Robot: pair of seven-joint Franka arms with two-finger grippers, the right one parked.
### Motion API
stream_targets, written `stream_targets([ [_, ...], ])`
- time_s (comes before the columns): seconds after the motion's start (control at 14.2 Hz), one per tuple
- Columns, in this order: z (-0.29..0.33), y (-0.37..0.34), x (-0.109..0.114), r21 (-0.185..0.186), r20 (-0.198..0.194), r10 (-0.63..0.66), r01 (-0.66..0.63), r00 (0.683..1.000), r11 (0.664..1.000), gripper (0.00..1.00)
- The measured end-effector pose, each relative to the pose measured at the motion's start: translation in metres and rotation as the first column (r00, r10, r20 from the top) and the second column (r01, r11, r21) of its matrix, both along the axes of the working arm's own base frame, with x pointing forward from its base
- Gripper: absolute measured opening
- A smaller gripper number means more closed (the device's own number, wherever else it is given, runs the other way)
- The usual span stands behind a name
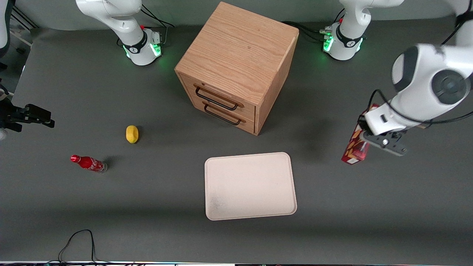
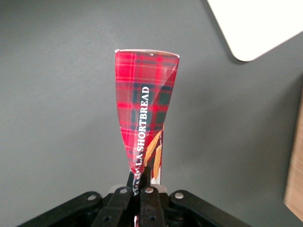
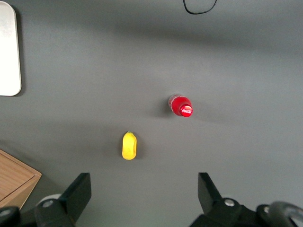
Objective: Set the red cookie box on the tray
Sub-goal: 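Lift the cookie box upright with the left gripper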
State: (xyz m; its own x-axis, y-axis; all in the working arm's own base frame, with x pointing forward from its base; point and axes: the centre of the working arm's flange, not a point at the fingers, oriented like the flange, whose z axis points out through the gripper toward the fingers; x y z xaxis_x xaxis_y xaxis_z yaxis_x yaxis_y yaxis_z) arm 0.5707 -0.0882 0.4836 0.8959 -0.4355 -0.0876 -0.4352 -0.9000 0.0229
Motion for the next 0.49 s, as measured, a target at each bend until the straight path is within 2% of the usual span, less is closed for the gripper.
stream_targets([
  [0.21,0.069,0.003,-0.005,0.004,-0.016,0.005,-0.005,1.0,1.0,0.03],
  [0.49,0.089,0.006,-0.002,0.0,-0.006,0.029,-0.029,1.0,1.0,0.03],
])
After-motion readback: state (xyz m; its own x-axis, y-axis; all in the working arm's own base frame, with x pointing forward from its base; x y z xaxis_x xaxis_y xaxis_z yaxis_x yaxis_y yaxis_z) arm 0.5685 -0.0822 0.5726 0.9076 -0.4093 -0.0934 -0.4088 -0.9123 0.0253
